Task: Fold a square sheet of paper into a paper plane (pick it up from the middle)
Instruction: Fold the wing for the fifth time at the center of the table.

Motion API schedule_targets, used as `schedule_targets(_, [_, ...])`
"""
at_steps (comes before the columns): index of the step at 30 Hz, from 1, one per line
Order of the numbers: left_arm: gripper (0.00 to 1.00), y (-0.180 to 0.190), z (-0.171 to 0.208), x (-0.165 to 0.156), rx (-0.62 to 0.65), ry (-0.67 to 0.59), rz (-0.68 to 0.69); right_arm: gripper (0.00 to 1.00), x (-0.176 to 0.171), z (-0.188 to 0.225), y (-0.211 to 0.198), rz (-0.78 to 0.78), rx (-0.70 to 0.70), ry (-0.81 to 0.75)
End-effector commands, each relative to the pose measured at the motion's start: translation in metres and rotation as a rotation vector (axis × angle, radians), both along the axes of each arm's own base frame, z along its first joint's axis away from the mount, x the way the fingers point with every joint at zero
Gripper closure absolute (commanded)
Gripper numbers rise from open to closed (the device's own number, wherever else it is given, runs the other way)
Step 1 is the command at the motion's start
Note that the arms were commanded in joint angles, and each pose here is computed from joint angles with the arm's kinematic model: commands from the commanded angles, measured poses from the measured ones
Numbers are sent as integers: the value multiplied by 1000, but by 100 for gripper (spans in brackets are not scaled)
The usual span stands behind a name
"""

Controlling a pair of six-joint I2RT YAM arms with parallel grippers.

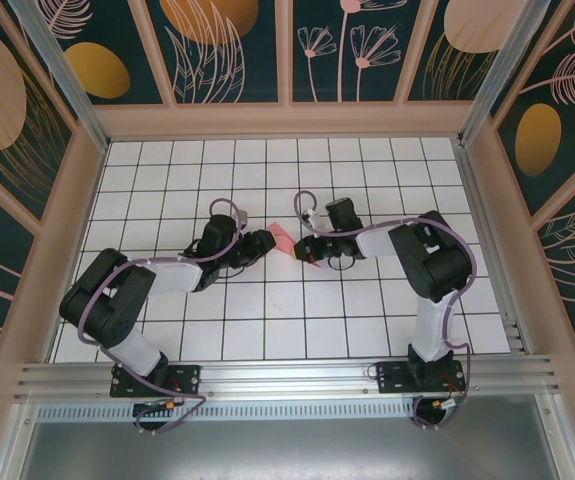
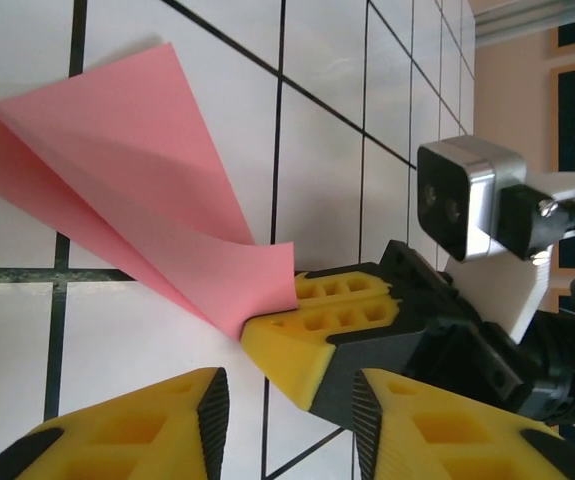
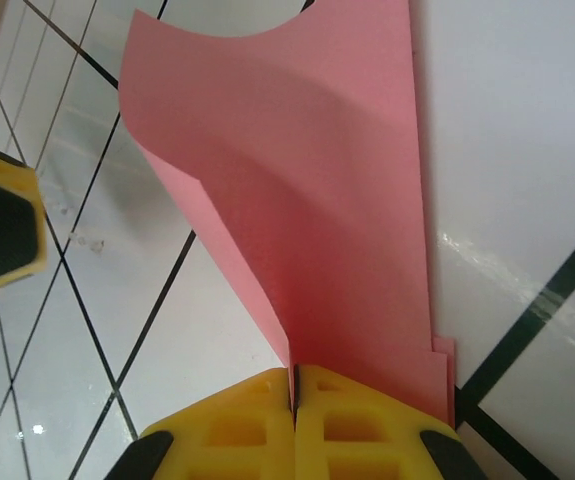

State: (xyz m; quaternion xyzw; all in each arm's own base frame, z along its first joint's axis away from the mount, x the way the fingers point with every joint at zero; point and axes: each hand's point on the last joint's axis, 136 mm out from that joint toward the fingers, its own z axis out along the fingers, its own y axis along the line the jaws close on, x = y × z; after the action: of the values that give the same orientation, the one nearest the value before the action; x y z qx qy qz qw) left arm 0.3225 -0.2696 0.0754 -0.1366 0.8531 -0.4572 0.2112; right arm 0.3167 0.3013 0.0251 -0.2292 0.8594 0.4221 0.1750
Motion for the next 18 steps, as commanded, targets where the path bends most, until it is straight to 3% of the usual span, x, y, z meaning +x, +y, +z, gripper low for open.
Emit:
schedule_targets(1, [61,-15,13,7,-28,-70,-57,100,-4,3,2,5,49,93])
schedule_targets(9, [67,-22,3,10,-30,-89,-74,100,-8,21,8,16,134,181])
schedule_targets(18, [76,-31,-5,11,-44,-96,-88,100,-7,15,9,0,134,271])
